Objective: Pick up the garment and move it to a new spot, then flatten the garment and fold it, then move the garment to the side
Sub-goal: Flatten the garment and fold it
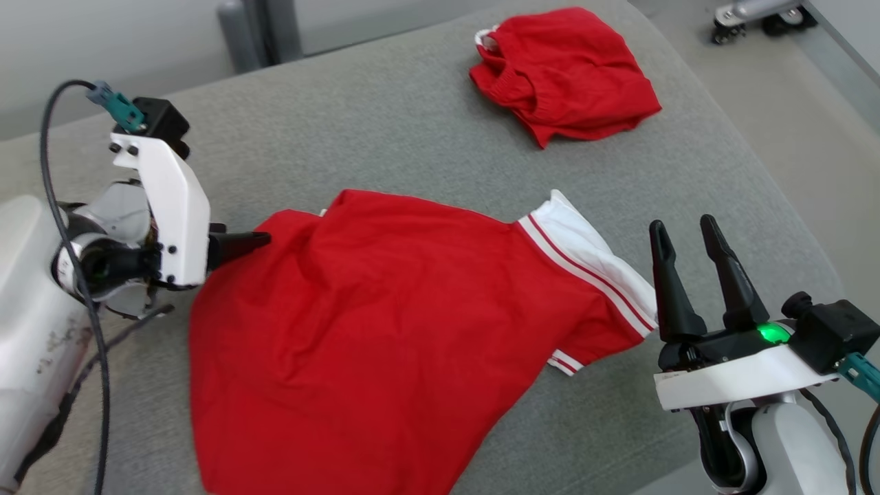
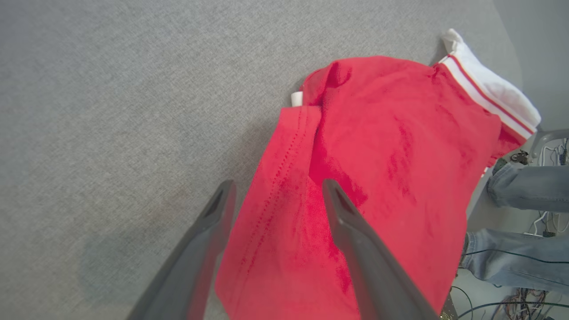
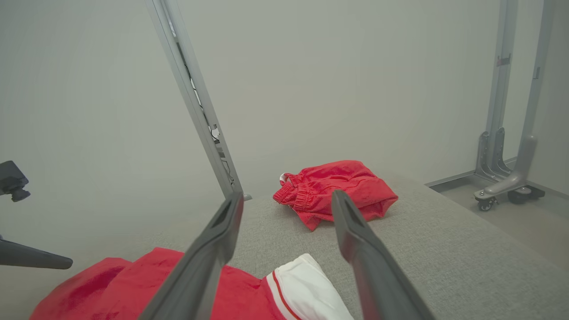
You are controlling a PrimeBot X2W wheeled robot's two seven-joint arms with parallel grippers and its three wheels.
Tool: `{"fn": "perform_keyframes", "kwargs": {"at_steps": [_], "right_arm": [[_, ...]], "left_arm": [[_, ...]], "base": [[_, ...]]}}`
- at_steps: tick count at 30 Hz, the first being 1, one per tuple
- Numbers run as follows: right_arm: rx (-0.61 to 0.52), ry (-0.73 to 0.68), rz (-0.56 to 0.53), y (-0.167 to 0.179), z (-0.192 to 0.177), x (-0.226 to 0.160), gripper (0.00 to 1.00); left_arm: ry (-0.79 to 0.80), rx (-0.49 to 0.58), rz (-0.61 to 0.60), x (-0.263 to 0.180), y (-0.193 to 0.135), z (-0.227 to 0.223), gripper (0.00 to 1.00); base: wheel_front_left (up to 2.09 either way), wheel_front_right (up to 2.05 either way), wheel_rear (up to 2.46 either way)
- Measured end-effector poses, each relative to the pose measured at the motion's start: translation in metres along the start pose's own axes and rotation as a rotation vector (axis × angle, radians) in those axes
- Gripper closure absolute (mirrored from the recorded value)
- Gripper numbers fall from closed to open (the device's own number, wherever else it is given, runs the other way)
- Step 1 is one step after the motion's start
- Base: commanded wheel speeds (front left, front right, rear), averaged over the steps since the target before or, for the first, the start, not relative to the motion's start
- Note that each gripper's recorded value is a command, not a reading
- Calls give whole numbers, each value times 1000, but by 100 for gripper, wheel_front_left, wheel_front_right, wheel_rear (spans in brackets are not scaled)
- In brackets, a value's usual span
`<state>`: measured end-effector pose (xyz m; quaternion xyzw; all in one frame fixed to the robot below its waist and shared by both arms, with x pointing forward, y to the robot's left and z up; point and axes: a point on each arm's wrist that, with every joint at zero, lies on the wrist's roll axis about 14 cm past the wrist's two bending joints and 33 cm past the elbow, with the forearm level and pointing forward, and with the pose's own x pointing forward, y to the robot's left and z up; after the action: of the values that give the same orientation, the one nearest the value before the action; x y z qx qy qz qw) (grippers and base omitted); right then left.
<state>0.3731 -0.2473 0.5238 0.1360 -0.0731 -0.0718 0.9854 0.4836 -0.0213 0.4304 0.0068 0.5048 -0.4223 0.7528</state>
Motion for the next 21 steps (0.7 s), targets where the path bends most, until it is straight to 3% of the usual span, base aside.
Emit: {"fn": "perform_keyframes", "kwargs": {"at_steps": [14, 19, 21], "right_arm": [[17, 21, -55, -13, -6, 5, 0], [21, 28, -71, -18, -9, 6, 0], [22, 30, -72, -18, -10, 6, 0]], "left_arm": [[156, -97, -78, 52, 13, 1, 0], [251, -143, -175, 61, -7, -10, 0], [275, -139, -201, 59, -12, -13, 13]], "base": [[0, 0, 0], [0, 0, 0], [0, 0, 0]]}}
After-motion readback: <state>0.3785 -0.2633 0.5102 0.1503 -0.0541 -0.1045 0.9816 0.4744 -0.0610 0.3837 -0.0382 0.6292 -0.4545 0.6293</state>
